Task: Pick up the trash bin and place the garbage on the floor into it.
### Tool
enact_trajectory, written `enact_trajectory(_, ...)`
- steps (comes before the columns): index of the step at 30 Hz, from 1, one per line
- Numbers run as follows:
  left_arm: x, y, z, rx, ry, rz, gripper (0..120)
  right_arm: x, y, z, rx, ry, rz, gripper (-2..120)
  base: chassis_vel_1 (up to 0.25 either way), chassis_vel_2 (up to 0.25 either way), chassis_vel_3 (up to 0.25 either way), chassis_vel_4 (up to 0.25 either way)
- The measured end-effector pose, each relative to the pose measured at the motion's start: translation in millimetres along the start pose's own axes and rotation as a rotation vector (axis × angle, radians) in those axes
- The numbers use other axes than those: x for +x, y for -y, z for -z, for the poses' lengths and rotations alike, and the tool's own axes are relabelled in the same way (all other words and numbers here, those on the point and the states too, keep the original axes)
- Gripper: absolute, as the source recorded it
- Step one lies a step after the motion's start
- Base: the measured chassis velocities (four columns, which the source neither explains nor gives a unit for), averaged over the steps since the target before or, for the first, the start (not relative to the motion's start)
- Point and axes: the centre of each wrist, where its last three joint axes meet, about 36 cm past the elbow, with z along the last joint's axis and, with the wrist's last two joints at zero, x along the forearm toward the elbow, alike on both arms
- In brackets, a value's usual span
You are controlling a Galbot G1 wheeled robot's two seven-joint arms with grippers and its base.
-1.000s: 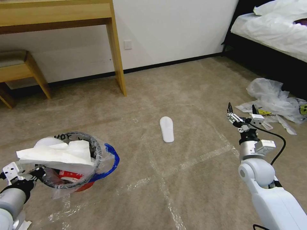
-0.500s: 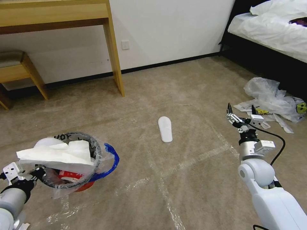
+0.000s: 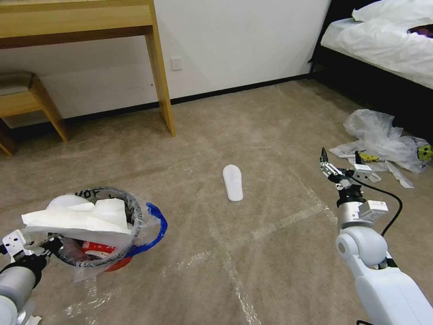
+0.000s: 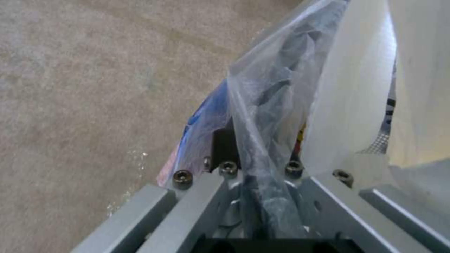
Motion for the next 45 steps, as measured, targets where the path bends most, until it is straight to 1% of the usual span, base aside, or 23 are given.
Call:
enact_trajectory(16, 0.9, 0.0, -0.9, 0.006, 0.001, -0.001, 1, 1.1, 1.6, 0.7, 0.004, 0.0, -0.003, 100, -0.169, 0.154, 0.16, -0.16)
enact_trajectory(45, 1.3, 1.7, -3.6, 0.009, 0.004, 0.0, 1, 2.0, 2.3, -2.9, 0.007, -0.001, -0.002, 100, -0.123, 0.126, 0.124, -0.129)
